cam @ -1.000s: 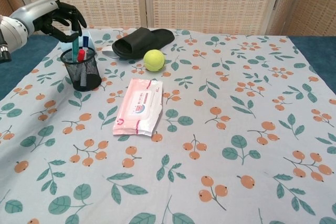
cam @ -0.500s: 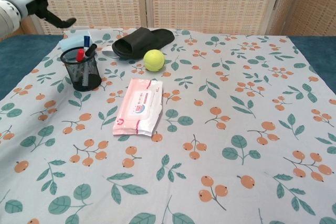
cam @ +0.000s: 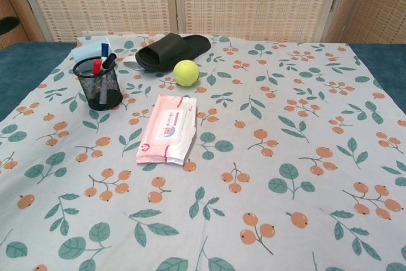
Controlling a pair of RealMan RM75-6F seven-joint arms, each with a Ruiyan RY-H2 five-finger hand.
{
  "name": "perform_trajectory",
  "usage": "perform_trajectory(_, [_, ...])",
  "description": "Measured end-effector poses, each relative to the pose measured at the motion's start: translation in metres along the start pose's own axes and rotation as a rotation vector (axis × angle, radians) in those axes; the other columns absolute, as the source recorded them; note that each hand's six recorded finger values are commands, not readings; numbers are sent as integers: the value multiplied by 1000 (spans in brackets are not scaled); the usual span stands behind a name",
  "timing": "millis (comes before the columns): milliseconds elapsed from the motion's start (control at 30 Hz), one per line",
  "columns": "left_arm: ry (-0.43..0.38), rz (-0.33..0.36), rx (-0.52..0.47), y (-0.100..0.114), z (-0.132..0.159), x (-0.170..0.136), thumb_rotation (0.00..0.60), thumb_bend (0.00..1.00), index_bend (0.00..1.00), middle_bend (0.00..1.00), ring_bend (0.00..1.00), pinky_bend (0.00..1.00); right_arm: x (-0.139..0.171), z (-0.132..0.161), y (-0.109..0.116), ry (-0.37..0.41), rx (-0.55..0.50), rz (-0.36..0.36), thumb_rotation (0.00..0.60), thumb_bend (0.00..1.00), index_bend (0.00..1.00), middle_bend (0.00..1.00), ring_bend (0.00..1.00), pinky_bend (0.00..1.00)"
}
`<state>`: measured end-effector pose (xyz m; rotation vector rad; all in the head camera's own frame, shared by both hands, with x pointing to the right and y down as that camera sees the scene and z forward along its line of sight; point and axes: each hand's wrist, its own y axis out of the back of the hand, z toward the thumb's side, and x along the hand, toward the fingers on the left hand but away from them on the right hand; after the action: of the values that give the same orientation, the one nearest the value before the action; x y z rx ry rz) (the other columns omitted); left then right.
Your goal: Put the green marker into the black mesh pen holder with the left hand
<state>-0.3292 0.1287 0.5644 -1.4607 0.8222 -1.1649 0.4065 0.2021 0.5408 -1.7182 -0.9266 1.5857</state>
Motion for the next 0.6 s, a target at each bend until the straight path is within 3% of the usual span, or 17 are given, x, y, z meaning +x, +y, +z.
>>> perform_trajectory(100, [94,-45,27,-16,-32,-34,600,374,168,55,0,46,3,4,0,17,1,4,600,0,102,0,9,0])
perform_trajectory(367, [359,-134,-63,-56,-128,-121,600,375,176,56,0,47,7,9,-1,37,8,3,600,0,101,0,9,0])
perform_trajectory(467, [421,-140,-19,-62,-151,-143,600,375,176,58,0,47,7,8,-1,37,12,3,600,0,100,0,9,0])
perform_trajectory(600, [438,-132,17,-61,-155,-149,600,376,176,59,0,47,6,7,-2,27,22,1,600,0,100,0,9,0])
